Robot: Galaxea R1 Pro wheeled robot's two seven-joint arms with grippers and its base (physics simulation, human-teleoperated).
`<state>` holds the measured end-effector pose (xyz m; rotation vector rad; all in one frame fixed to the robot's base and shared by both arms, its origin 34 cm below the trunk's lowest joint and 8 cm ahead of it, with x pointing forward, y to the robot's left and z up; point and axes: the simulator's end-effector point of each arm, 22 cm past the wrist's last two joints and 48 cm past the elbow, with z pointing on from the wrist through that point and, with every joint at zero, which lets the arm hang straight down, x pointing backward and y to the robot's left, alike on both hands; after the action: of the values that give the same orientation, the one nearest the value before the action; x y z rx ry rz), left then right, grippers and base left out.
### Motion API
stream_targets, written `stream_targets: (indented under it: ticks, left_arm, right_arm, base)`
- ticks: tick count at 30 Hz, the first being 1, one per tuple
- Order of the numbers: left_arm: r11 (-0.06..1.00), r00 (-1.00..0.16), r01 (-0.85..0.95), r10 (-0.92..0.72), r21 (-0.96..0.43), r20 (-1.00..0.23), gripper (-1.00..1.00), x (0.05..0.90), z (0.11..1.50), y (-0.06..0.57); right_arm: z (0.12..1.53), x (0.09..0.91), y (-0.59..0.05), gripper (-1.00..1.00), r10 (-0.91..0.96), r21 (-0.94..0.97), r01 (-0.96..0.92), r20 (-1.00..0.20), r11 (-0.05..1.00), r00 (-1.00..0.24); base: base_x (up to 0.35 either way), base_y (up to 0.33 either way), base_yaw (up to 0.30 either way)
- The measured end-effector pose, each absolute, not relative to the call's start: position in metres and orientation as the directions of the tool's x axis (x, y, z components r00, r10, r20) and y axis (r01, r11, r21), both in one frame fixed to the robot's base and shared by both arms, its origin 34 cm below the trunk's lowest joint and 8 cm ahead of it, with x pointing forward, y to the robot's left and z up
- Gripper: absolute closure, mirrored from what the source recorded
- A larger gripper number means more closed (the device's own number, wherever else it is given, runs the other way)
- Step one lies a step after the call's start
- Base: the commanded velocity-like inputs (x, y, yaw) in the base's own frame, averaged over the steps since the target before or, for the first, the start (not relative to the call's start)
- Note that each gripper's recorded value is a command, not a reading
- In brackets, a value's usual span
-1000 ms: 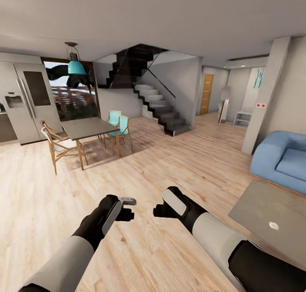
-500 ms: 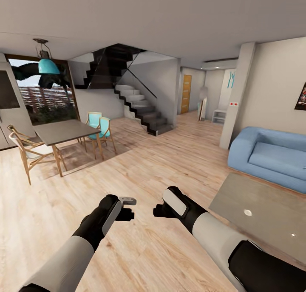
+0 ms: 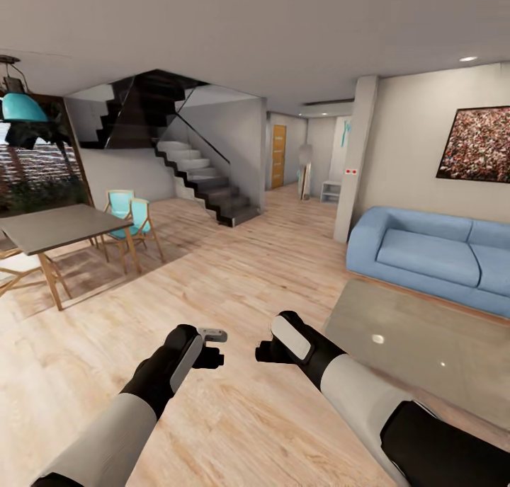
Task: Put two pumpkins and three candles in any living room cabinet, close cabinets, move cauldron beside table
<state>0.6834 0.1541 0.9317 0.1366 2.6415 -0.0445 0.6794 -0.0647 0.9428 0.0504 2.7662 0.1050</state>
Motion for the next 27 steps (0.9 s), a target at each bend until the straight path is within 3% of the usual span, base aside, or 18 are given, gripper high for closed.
stream_targets:
  ticks: [27]
  left_arm:
    - [0.994,-0.874,0.105,0.089,-0.007,-0.478,-1.00,0.6837,0.9323,0.1540]
  right_arm:
    - [0.9428,0.6794,-0.0647,-1.00,0.049,0.080,0.022,-0.363,0.997,-0.931]
  base:
    - [0.000,0.000,-0.290]
